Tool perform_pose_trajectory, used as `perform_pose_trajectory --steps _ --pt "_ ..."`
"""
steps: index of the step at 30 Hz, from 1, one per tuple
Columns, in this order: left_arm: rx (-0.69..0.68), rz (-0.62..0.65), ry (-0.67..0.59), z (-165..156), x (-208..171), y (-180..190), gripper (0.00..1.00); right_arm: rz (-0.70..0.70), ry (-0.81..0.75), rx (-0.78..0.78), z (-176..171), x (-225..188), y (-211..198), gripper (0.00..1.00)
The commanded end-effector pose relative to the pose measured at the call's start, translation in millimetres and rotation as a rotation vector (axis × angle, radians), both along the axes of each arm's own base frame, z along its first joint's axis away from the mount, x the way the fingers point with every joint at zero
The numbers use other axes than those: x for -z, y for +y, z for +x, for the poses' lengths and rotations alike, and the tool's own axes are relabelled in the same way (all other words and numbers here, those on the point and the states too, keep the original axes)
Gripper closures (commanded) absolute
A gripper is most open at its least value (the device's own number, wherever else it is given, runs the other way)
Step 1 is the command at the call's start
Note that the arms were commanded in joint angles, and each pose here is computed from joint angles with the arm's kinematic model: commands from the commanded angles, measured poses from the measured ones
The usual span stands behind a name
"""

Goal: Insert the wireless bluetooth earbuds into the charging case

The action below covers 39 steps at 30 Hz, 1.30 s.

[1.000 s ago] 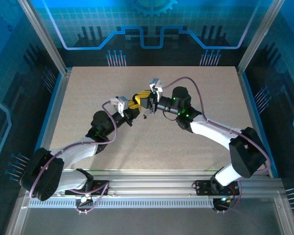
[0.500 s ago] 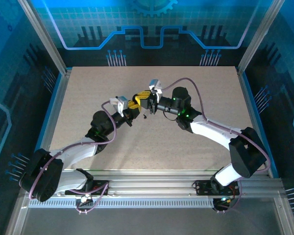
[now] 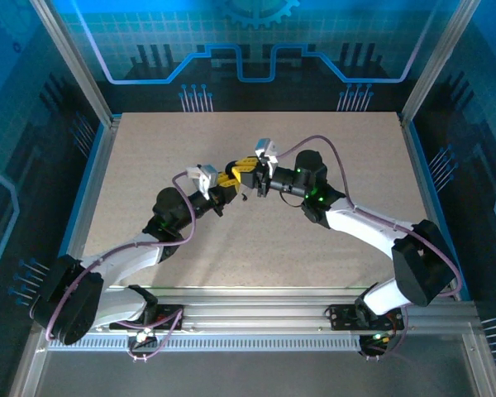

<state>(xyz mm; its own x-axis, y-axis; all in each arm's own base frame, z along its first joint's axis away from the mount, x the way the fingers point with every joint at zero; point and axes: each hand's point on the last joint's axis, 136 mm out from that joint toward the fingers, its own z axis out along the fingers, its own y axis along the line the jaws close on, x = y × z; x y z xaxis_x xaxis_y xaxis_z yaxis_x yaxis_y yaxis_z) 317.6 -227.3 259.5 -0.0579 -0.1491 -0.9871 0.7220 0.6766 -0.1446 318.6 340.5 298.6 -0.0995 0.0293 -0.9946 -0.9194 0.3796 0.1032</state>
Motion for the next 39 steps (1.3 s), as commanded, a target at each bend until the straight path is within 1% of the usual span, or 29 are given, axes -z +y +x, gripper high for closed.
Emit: perform_pose_trajectory --steps 1,4,5,7,9,11,15,17,21,23,26,30,33,39 --pt "-0.014 0.007 -0.082 -2 -22 3 0.9 0.044 -0.028 0.003 -2 -22 -10 0.85" --pt "-0.073 0.031 -0.05 5 -14 10 0.9 0.03 -0.012 0.011 -5 -25 -16 0.86" --pt "-0.102 0.043 -0.035 8 -10 14 0.9 0.002 0.01 0.021 -5 -21 -19 0.86" --pt "-0.168 0.075 0.034 17 2 23 0.9 -0.084 0.062 0.06 -3 -4 -27 0.86" --pt "-0.204 0.131 0.123 25 18 27 0.91 -0.185 0.156 0.118 1 19 -39 0.86" --pt "-0.221 0.153 0.166 26 27 30 0.92 -0.273 0.259 0.154 0 42 -50 0.86" --pt "-0.24 0.155 0.185 22 31 36 0.92 -0.388 0.445 0.251 -3 87 -71 0.85" --pt "-0.25 0.162 0.194 20 32 39 0.91 -0.442 0.547 0.327 -4 115 -85 0.85" --pt "-0.263 0.17 0.204 18 34 42 0.91 -0.521 0.723 0.465 -5 168 -111 0.86" --pt "-0.256 0.174 0.213 18 35 41 0.91 -0.544 0.784 0.5 -7 187 -118 0.86" --pt "-0.256 0.182 0.221 18 36 41 0.91 -0.583 0.861 0.526 -13 210 -125 0.85" --pt "-0.259 0.196 0.222 16 35 43 0.91 -0.673 0.947 0.518 -23 233 -131 0.85" --pt "-0.267 0.208 0.225 14 37 45 0.9 -0.727 0.99 0.505 -28 245 -134 0.85" --pt "-0.275 0.221 0.23 14 41 48 0.9 -0.809 1.053 0.498 -28 264 -136 0.84"
